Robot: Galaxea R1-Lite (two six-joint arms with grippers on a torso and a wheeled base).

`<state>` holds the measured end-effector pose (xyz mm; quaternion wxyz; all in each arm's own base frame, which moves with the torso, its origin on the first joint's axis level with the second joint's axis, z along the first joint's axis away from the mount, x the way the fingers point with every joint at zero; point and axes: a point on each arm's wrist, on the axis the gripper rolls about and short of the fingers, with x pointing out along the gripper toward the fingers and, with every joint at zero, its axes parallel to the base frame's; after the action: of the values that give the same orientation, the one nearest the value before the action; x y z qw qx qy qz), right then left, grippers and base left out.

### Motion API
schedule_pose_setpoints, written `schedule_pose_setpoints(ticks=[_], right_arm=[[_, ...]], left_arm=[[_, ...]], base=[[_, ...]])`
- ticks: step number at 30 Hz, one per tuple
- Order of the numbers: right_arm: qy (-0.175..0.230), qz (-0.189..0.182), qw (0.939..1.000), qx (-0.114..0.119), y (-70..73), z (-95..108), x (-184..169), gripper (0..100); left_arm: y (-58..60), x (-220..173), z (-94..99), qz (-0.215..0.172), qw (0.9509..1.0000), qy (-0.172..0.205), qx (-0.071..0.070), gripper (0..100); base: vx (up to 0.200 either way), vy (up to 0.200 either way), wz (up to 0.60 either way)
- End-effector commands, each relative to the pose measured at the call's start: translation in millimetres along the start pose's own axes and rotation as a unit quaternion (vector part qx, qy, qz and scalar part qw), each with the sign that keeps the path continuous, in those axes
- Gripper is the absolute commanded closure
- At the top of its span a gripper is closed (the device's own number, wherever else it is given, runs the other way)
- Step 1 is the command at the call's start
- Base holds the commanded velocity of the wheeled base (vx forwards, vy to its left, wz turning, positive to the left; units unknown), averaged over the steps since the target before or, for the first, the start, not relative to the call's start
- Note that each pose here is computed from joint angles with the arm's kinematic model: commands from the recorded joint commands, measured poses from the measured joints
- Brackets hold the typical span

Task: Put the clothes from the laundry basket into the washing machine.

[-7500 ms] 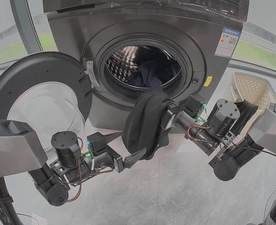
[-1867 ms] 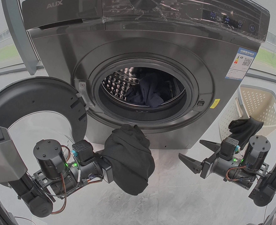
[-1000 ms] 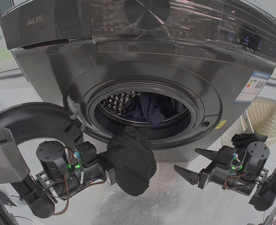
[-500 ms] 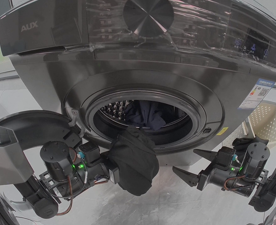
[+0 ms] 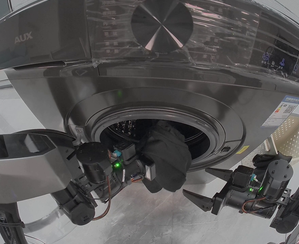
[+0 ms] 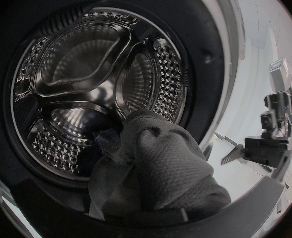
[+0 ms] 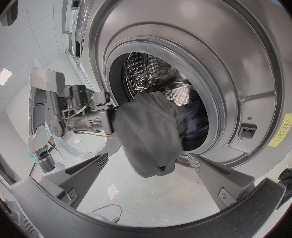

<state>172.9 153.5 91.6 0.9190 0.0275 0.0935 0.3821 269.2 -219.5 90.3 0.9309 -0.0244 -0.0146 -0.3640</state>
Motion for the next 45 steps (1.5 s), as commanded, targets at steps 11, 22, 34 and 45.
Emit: schedule_pose_setpoints(ticks=[11,22,34,45], right_arm=[[-0.003,0.002,1.0,-0.001,1.6,1,-2,0],[-0.004,0.003,1.0,-0.001,1.6,2,-1,0],[-0.004,0.002,1.0,-0.001,1.2,1,-1,0],[-0.005,0.002,1.0,-0.001,1.2,2,0,0]], left_arm=[[24.6,90,-29.8,0.056,0.9953,-0.08,-0.002,100],[52.1,129,-24.7,0.081,0.9925,-0.091,0.0,100],[80.0,171,6.4,0.133,0.9825,-0.131,-0.001,100],[81.6,172,9.4,0.147,0.9799,-0.135,-0.013,100]], base=[[0.0,0.0,0.0],[0.0,0.0,0.0],[0.0,0.0,0.0],[0.0,0.0,0.0]])
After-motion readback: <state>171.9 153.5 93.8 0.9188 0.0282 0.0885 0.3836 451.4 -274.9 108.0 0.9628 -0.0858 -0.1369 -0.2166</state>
